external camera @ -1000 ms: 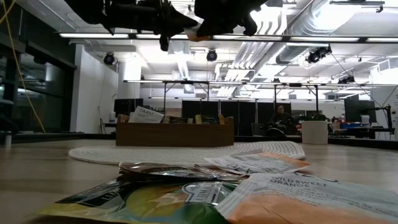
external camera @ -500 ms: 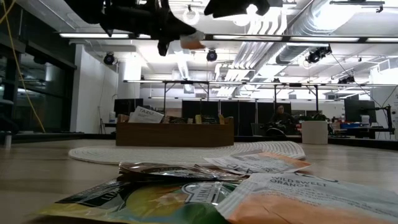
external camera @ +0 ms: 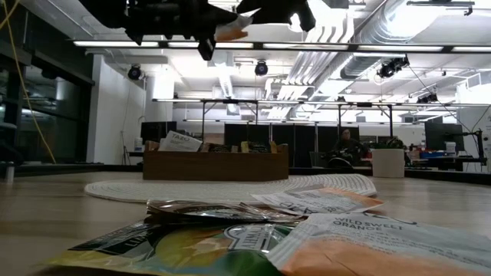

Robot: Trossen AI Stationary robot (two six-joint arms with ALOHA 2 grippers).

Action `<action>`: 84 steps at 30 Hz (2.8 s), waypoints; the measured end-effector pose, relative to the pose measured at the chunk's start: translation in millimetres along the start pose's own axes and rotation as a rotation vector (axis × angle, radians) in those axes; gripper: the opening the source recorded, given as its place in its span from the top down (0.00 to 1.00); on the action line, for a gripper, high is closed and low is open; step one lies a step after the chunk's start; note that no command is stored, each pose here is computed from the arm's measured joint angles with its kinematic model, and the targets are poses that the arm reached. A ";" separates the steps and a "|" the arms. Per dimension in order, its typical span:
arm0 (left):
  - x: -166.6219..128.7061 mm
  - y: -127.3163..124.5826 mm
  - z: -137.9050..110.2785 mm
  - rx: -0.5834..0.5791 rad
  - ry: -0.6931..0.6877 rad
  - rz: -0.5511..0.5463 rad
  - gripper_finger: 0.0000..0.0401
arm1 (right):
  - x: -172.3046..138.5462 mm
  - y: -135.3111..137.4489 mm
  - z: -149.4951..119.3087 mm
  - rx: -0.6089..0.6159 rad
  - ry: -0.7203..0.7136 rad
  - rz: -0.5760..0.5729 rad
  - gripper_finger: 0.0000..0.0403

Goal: Pick & Place Tea
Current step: Put the orange tea bag into the left section of the wooden organizer

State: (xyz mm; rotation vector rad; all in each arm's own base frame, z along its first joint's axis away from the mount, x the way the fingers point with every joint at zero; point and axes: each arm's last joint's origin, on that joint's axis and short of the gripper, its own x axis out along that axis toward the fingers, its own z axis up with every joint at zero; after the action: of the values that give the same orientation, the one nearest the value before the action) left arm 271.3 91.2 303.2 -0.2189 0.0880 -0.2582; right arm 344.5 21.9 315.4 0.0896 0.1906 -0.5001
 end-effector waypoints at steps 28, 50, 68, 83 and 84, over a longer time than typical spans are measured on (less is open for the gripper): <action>-50.2 -21.4 -57.0 0.026 0.292 0.231 1.00 | -1.7 0.4 -15.8 0.039 0.160 0.061 0.66; -69.7 -14.9 -135.4 0.046 0.182 0.428 1.00 | -1.6 1.7 -15.2 0.058 0.162 0.096 0.66; -56.3 0.8 -159.4 0.072 0.241 0.452 1.00 | -1.5 2.0 -14.7 0.105 0.162 0.104 0.66; -49.8 6.3 -162.4 0.082 0.275 0.452 0.93 | -1.5 2.0 -14.8 0.103 0.163 0.105 0.66; -49.8 6.3 -162.5 0.082 0.276 0.452 0.91 | -1.5 2.0 -14.8 0.102 0.163 0.104 0.66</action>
State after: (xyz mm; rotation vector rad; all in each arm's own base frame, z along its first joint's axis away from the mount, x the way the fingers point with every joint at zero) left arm 206.3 77.1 146.7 -0.0761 0.3944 0.1599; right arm 341.8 26.3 301.3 0.2396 0.3184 -0.3983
